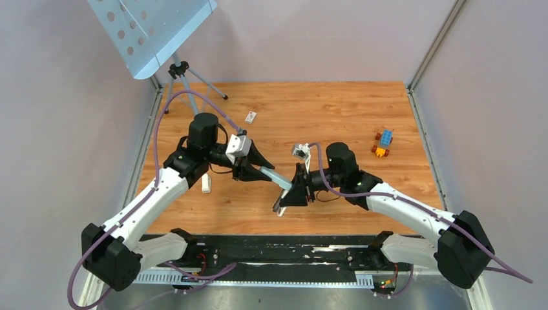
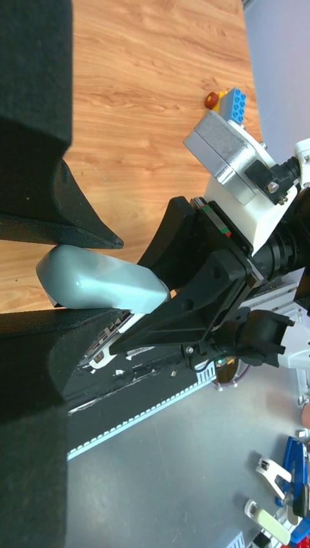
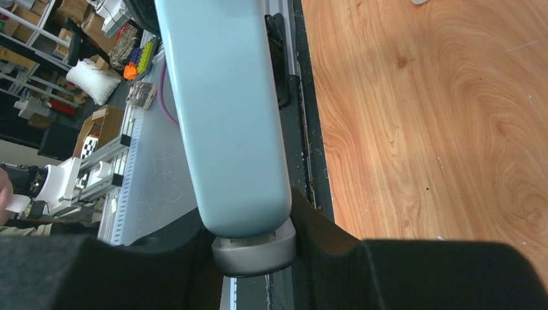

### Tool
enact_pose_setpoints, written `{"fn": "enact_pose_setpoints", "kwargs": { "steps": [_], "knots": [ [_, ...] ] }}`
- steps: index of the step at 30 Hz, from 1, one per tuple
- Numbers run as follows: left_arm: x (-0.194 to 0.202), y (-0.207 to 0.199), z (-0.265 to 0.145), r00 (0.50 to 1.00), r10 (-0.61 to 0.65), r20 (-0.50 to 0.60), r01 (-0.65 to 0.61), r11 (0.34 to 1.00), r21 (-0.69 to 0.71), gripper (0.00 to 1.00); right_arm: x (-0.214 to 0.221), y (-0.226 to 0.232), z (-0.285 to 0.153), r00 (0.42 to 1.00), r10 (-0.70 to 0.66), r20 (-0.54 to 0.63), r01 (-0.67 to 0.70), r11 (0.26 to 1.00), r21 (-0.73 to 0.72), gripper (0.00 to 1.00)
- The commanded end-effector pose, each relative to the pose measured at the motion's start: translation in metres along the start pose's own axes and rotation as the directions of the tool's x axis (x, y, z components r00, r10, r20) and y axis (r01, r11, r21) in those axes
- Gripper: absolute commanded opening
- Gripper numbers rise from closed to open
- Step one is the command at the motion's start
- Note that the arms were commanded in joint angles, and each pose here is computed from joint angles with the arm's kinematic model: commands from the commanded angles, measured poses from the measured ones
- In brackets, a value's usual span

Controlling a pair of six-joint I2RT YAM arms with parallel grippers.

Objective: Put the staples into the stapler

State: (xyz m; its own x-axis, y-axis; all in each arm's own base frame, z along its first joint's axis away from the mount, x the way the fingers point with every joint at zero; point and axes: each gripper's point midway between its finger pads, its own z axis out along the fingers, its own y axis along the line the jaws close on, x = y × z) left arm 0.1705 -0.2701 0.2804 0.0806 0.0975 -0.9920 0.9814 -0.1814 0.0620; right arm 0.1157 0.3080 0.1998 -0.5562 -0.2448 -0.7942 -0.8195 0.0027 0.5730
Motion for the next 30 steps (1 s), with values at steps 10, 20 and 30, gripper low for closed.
{"fn": "enact_pose_setpoints", "kwargs": {
  "steps": [10, 20, 30],
  "knots": [
    [-0.033, 0.076, -0.03, 0.987, 0.158, -0.024, -0.153, 0.895, -0.418, 0.57, -0.031, 0.006, 0.015, 0.98, 0.178, 0.085, -0.18, 0.983, 0.021, 0.0],
    [-0.038, 0.098, -0.067, 0.962, -0.225, 0.152, 0.265, 0.659, -0.704, 0.75, -0.076, -0.013, 0.0, 0.925, 0.2, 0.323, -0.243, 0.965, 0.098, 0.0],
    [-0.043, 0.04, -0.043, 0.787, -0.377, 0.489, 0.589, 0.694, -0.413, 0.85, -0.135, 0.007, -0.052, 0.777, -0.031, 0.629, -0.103, 0.979, 0.175, 0.0]
  ]
}}
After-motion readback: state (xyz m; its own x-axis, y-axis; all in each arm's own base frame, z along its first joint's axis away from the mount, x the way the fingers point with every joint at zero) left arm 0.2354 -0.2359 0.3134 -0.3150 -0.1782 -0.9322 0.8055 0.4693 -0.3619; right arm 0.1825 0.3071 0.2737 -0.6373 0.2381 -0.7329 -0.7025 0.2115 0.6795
